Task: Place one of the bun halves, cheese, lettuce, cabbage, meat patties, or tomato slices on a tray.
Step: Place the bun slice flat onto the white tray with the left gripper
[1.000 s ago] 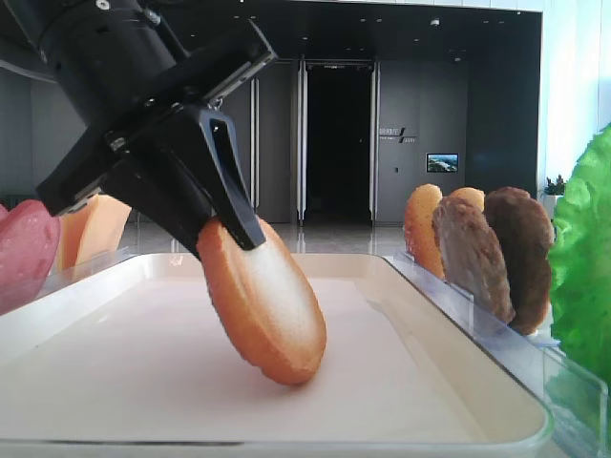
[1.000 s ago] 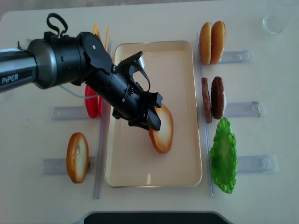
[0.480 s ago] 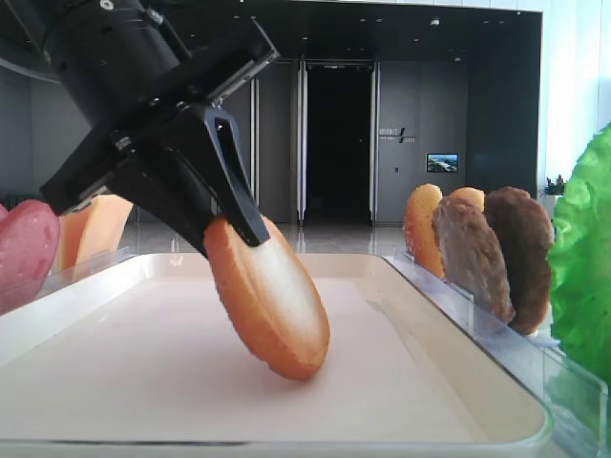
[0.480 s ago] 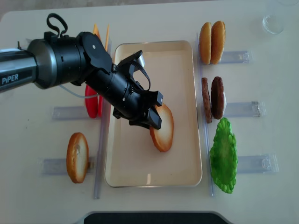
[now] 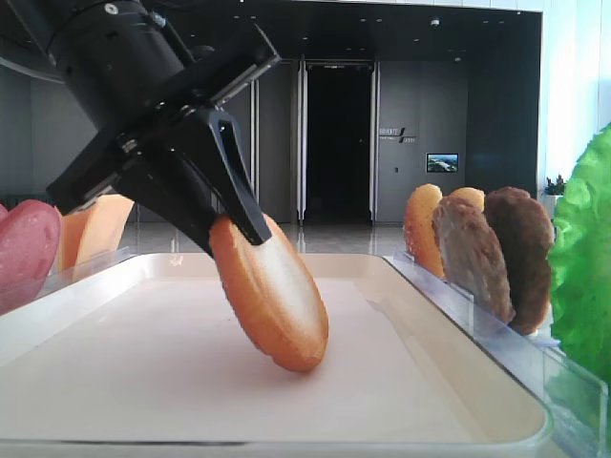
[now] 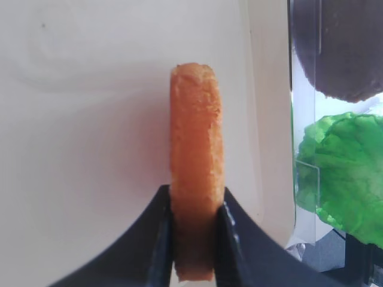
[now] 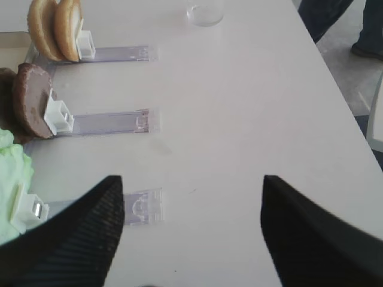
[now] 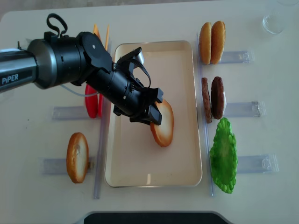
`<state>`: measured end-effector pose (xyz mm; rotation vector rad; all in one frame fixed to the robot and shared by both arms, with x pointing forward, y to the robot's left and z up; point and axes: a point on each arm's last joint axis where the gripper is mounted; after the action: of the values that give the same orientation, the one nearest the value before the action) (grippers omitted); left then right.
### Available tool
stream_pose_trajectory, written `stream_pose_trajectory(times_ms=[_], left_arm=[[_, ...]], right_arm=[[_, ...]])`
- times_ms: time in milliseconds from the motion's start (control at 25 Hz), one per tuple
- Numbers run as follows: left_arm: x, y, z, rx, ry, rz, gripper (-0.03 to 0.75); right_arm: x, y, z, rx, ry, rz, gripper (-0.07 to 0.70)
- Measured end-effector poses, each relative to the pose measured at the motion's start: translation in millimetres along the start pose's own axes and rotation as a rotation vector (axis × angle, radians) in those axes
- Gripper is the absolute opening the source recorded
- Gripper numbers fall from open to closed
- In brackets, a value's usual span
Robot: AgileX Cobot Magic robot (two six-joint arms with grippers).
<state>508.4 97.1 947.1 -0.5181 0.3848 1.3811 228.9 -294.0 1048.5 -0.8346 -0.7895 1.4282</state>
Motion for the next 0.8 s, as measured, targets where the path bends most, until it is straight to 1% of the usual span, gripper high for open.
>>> stream_pose_trajectory(times_ms=[320, 440, 600, 800], left_arm=[[-0.1, 0.3, 0.0, 0.003, 0.001, 0.003, 0.139], [-0.1, 0.3, 0.0, 0.003, 0.001, 0.003, 0.169], [0.3, 0.4, 0.0, 0.004, -0.003, 0.021, 0.209], [3.6, 1.9, 0.2, 0.021, -0.039, 0.042, 0.253]], right_arm=[[0.0, 0.0, 0.0, 0.0, 0.0, 0.0, 0.465], [0.0, 0.0, 0.0, 0.0, 0.0, 0.0, 0.465], [0.0, 0.0, 0.0, 0.0, 0.0, 0.0, 0.465], [0.0, 0.0, 0.0, 0.0, 0.0, 0.0, 0.465]])
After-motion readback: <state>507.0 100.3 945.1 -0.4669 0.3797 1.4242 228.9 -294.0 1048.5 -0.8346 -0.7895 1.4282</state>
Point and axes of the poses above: a point on each arm's last joint axis where the gripper is mounted, z pointing back along that axis away from the gripper, x along the wrist's bending axis when the last joint is at zero, y = z × x, and after that the axes turned 1 degree about z, right-handed
